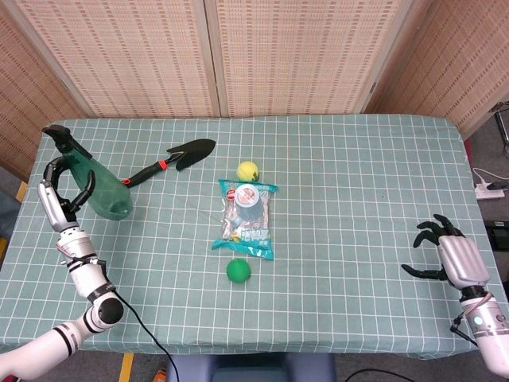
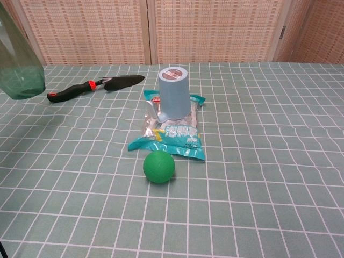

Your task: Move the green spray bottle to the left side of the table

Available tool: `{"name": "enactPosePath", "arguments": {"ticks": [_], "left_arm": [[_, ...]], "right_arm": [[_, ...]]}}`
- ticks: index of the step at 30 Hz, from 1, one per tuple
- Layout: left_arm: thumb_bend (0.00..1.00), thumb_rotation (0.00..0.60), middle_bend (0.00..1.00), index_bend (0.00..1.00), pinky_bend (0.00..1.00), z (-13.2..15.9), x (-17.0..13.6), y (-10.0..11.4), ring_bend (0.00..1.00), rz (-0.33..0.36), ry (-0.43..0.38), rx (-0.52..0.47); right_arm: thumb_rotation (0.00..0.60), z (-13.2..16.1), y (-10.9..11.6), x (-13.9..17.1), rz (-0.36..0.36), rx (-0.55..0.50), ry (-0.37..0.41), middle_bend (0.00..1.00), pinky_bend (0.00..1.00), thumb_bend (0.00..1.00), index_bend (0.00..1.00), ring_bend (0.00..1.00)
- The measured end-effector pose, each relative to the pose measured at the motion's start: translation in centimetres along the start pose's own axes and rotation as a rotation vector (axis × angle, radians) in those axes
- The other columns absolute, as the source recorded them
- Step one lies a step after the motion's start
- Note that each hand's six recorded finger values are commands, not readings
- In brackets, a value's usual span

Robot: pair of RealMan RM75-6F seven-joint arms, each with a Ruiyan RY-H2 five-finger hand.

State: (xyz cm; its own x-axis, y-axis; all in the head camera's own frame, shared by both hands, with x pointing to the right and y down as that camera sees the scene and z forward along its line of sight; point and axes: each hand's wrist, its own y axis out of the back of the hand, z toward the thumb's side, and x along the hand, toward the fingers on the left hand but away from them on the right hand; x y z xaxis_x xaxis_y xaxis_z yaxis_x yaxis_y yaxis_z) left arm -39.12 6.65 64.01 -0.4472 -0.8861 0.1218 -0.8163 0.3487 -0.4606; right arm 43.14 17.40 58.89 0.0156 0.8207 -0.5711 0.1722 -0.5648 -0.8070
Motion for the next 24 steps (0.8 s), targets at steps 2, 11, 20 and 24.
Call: {"name": "enactPosePath", "arguments": {"ticks": [2,11,20,24], "left_arm": [[0.3,0.6,0.47,0.57,0.04,-0.8,0.1,0.1,0.25,0.004,-0.016,-0.024],[0.26,0.6,0.45,0.57,0.03,-3.0,-0.2,-0.5,0.22,-0.018,-0.053,-0.022],[0.23,0.6,0.45,0.6,0.03,-6.1,-0.7,-0.1,0.19,-0.003,0.005,-0.009],[0.23,0.6,0.45,0.61,0.03,-7.2,-0.6,0.5,0.19,0.015,0.037,-0.015]], "right_arm": [[0.6,-0.2,0.0,0.0,-0.003,0.004,-0.017,0.25,0.24,0.06,0.5,0.08],[0.6,-0.5,-0.1,0.0,-0.018,0.015,-0.06,0.25,0.24,0.06,0.5,0.08],[0.6,-0.9,-0.2,0.1,-0.021,0.026,-0.087,0.25,0.24,0.05,0.5,0.08],[0.6,-1.0,-0.1,0.3,-0.03,0.026,-0.097,0.25,0.24,0.05,0.5,0.08]]}}
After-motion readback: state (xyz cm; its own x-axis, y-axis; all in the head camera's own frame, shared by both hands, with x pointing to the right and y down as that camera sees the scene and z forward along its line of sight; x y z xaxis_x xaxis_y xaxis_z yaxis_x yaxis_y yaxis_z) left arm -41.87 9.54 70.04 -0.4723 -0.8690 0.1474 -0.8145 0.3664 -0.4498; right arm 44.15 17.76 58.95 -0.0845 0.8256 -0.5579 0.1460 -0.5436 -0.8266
